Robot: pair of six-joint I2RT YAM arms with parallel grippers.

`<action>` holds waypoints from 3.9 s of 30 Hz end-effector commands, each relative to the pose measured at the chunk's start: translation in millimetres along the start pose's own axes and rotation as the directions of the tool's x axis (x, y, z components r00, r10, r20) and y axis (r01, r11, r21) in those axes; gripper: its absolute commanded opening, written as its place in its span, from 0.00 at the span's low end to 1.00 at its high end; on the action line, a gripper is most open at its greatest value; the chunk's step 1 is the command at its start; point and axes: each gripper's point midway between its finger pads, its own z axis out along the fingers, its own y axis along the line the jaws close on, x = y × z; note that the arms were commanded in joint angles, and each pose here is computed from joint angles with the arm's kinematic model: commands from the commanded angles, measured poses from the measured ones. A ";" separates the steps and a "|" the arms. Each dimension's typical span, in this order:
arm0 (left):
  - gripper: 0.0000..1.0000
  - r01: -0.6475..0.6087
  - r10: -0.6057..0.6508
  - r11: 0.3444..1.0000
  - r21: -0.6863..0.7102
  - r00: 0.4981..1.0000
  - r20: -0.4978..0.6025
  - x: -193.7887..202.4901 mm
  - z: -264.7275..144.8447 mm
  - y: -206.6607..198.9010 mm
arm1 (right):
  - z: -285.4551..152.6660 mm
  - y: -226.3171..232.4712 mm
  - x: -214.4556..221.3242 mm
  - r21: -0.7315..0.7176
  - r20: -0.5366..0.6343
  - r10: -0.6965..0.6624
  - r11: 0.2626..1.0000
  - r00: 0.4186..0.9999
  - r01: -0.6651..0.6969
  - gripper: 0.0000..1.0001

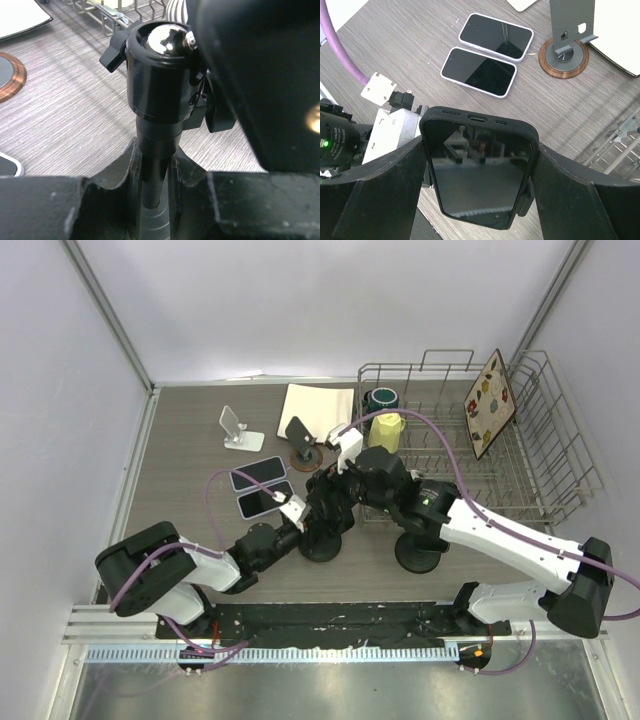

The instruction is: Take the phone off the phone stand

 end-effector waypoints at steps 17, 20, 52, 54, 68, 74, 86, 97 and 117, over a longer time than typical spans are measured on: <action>0.00 0.143 -0.128 0.983 -0.114 0.983 0.132 -15.7 -5.0 23.3 | -41.8 39.9 -31.7 -0.286 0.181 -0.013 0.956 0.983 0.066 0.01; 0.00 0.153 -0.134 0.979 -0.135 0.981 0.138 -14.8 -9.5 29.9 | -45.1 35.1 -28.8 -0.289 0.177 -0.021 0.955 0.984 0.073 0.01; 0.58 0.007 -0.008 1.000 0.010 0.997 0.075 -28.0 -3.3 -2.1 | -60.3 3.4 -50.6 -0.140 0.183 0.043 0.990 0.982 -0.017 0.71; 0.65 0.002 -0.003 1.000 0.011 0.998 0.067 -27.8 -4.9 -2.9 | -61.2 1.6 -48.1 -0.131 0.180 0.043 0.991 0.983 -0.019 0.71; 0.89 0.070 -0.072 0.997 0.041 0.996 0.054 -38.9 -19.5 -17.1 | -69.5 -13.7 -44.2 -0.053 0.193 0.043 0.998 0.980 -0.033 0.73; 0.92 0.130 -0.128 0.991 -0.029 0.990 0.064 -52.9 -21.3 -10.9 | -68.5 -22.4 -45.2 -0.006 0.208 0.053 0.999 0.977 -0.053 0.74; 0.92 0.214 -0.207 0.975 -0.056 0.971 0.116 -60.8 9.3 -42.6 | -66.7 -28.5 -43.7 0.027 0.216 0.057 0.998 0.975 -0.064 0.75; 1.00 0.198 -0.195 0.980 -0.005 0.971 0.142 -63.3 -8.4 -52.6 | -65.0 -18.8 -36.6 0.045 0.180 0.001 0.999 0.984 -0.010 0.76; 1.00 0.332 -0.277 0.854 -0.401 0.942 0.190 -45.3 -101.3 42.9 | -60.5 34.0 -22.8 0.284 0.158 -0.244 0.939 0.957 0.193 0.76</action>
